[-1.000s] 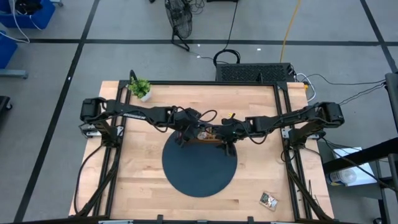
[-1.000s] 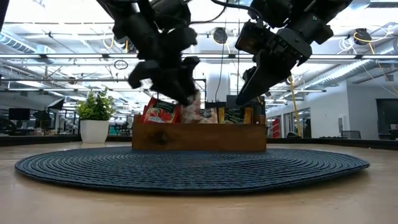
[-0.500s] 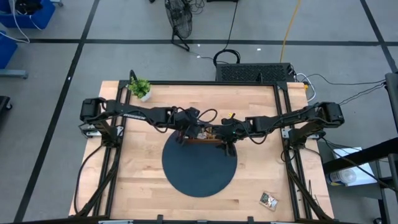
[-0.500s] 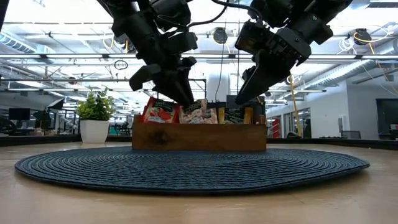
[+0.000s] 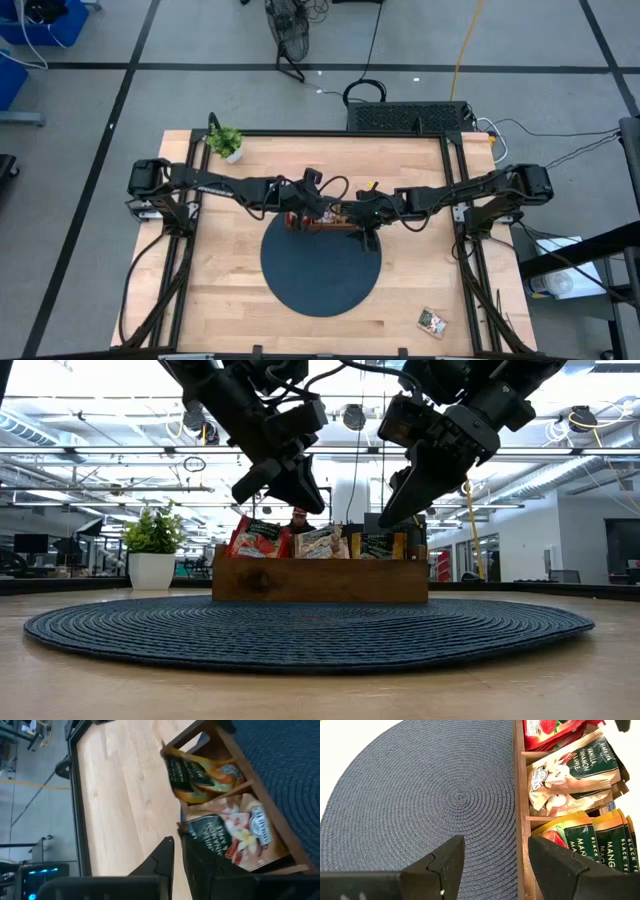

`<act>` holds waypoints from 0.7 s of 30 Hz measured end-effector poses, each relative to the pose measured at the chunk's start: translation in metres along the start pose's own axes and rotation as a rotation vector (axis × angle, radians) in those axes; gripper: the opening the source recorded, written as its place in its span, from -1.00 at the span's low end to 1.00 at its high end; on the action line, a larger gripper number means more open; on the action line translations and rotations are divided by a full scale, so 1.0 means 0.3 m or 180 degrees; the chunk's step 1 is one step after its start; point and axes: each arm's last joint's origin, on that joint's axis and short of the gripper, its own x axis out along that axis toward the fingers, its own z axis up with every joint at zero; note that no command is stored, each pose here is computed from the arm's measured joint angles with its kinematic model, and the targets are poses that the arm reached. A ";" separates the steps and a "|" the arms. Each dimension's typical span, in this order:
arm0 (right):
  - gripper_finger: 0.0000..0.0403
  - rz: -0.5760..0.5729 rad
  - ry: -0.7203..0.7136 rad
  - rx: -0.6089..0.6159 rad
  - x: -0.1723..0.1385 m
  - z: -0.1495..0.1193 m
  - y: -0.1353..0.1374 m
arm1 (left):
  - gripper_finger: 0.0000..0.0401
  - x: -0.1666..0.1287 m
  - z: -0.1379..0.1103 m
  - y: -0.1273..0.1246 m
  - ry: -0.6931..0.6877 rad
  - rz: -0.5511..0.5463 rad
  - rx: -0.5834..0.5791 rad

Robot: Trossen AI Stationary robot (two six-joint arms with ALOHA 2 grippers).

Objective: Pick & Place Tea
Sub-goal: Put the left brown tea bag into the middle section of the wooden organizer

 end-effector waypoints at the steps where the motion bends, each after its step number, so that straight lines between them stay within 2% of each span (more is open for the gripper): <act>1: 0.00 0.0000 0.0002 0.0001 0.000 0.000 0.000 | -0.78 -0.001 0.002 -0.003 0.0004 0.0005 -0.0010; 5: 0.00 -0.0001 0.0025 0.0005 0.000 -0.003 0.000 | -0.81 -0.024 0.025 -0.024 -0.0012 0.0042 -0.0170; 10: 0.00 0.0003 0.0033 0.0166 0.000 -0.003 0.000 | -0.97 -0.081 0.087 -0.044 -0.0068 -0.0508 -0.0314; 14: 0.00 0.0001 0.0068 0.0310 0.000 -0.007 0.000 | -0.98 -0.036 0.103 -0.053 -0.0162 -0.0715 -0.0409; 21: 0.00 -0.0002 0.0113 0.0323 0.000 -0.011 0.000 | -0.99 0.124 0.040 -0.110 0.0215 -0.0870 -0.0375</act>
